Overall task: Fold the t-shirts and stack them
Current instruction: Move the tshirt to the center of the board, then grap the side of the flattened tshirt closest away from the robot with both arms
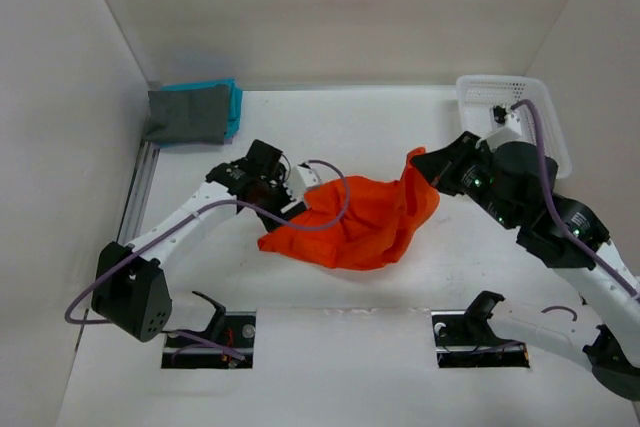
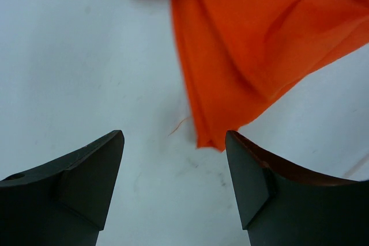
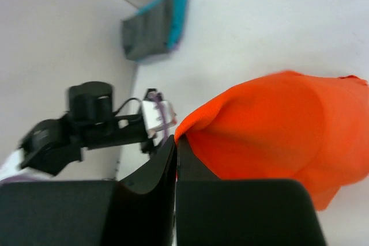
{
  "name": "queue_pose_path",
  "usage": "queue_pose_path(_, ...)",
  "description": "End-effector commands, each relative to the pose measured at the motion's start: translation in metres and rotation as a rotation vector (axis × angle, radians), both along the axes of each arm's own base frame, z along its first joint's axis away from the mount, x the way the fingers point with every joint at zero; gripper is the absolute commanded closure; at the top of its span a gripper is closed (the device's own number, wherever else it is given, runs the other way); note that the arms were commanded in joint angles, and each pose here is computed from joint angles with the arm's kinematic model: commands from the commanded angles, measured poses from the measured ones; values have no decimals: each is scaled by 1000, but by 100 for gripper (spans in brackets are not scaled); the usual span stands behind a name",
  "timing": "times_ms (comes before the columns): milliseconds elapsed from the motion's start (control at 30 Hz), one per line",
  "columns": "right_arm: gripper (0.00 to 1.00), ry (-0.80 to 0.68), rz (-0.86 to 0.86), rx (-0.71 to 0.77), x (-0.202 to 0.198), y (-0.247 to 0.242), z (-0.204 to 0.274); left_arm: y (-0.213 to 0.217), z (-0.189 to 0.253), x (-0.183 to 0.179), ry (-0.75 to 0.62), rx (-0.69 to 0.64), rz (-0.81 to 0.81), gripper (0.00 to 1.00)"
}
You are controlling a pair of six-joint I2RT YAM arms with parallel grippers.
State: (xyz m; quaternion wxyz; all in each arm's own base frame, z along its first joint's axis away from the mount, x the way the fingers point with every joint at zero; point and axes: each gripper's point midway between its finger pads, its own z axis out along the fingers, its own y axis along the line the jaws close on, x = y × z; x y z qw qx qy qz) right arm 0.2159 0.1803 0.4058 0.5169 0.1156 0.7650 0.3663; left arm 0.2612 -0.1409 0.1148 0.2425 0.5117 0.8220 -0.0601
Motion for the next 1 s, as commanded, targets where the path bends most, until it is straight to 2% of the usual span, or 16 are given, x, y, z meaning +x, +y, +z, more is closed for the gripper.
queue_pose_path(0,100,29,-39,-20,-2,-17,-15,-47,-7,-19,32,-130,-94,30)
queue_pose_path(167,100,73,-59,-12,-7,-29,-36,-84,-24,-43,5,-127,-248,30)
queue_pose_path(333,100,89,-64,6,-11,-31,-44,-77,-49,-65,-10,-9,-394,31)
queue_pose_path(433,100,102,-62,5,-12,-30,-49,-71,-58,-63,-22,33,-405,30)
queue_pose_path(533,100,107,-72,14,-11,-30,-52,-68,-72,-62,23,68,-398,33)
queue_pose_path(667,100,106,-76,20,-13,-32,-52,-70,-87,-67,84,96,-395,46)
queue_pose_path(800,100,104,-78,26,-15,-35,-52,-75,-84,-62,76,88,-368,80)
queue_pose_path(900,100,122,-74,15,-16,-34,-61,-76,-70,-53,44,62,-338,91)
queue_pose_path(967,100,142,-73,-11,-13,-32,-72,-74,-51,-39,-12,33,-303,92)
